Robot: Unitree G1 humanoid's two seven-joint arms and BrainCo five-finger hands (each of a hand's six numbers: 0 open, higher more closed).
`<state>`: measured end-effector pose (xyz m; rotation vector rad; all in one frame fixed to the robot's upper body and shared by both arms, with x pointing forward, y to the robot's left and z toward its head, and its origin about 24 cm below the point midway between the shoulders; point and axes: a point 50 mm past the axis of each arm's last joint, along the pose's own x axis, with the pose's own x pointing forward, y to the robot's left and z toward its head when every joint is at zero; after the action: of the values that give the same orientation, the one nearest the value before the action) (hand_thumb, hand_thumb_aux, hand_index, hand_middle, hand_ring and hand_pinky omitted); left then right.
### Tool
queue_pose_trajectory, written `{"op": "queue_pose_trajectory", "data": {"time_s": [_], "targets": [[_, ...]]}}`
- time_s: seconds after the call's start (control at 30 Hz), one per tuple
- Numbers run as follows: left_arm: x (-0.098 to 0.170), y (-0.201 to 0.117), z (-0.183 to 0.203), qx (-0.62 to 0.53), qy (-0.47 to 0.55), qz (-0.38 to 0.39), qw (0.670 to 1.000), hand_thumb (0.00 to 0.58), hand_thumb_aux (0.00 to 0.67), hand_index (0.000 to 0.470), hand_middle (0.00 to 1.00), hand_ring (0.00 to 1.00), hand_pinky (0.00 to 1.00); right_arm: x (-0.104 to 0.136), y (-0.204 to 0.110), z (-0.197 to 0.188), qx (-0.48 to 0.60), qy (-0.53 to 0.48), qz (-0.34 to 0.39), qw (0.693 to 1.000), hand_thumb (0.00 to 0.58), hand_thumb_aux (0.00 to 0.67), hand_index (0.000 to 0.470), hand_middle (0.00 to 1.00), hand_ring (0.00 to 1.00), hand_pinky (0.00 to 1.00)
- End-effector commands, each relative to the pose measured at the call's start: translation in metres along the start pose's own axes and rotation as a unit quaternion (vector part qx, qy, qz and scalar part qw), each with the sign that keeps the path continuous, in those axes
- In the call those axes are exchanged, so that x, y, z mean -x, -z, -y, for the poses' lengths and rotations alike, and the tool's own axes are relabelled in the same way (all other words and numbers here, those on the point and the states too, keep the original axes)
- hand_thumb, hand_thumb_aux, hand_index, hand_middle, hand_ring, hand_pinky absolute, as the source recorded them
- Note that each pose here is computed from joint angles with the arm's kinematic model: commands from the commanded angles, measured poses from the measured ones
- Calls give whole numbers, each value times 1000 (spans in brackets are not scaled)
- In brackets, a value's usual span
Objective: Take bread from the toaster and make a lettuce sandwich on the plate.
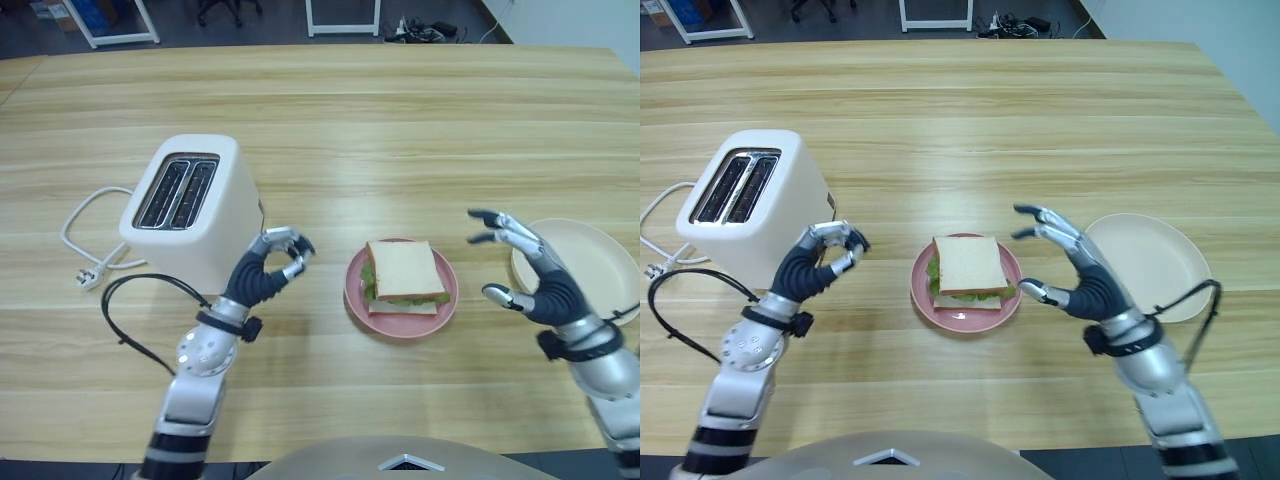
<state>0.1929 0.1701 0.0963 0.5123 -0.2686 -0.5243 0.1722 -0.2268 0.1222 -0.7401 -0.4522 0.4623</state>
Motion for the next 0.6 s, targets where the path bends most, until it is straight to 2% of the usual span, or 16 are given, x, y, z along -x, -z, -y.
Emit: {"op": "queue_pose_trajectory", "data": {"time_s": [0.03,0.1,0.2,0.4,0.6], "targets": [[29,11,29,-52,205,-108,971,580,670,470,1000,1000,1000,55,12,-1,42,-207,-147,966,580,670,470,1000,1000,1000],[33,20,41,-54,247,-148,956,580,670,470,1000,1000,1000,69,17,-11,9,-267,-193,944,580,670,470,1000,1000,1000],[27,29,58,-64,279,-175,942,580,670,470,1000,1000,1000,62,25,-39,-15,-314,-203,927,580,670,470,1000,1000,1000],[2,52,81,-118,281,-219,927,580,670,470,1000,1000,1000,20,50,-109,38,-374,-193,907,580,670,470,1000,1000,1000],[-28,79,91,-167,256,-241,921,580,670,470,1000,1000,1000,-30,70,-120,113,-322,-178,923,580,670,470,1000,1000,1000]]}}
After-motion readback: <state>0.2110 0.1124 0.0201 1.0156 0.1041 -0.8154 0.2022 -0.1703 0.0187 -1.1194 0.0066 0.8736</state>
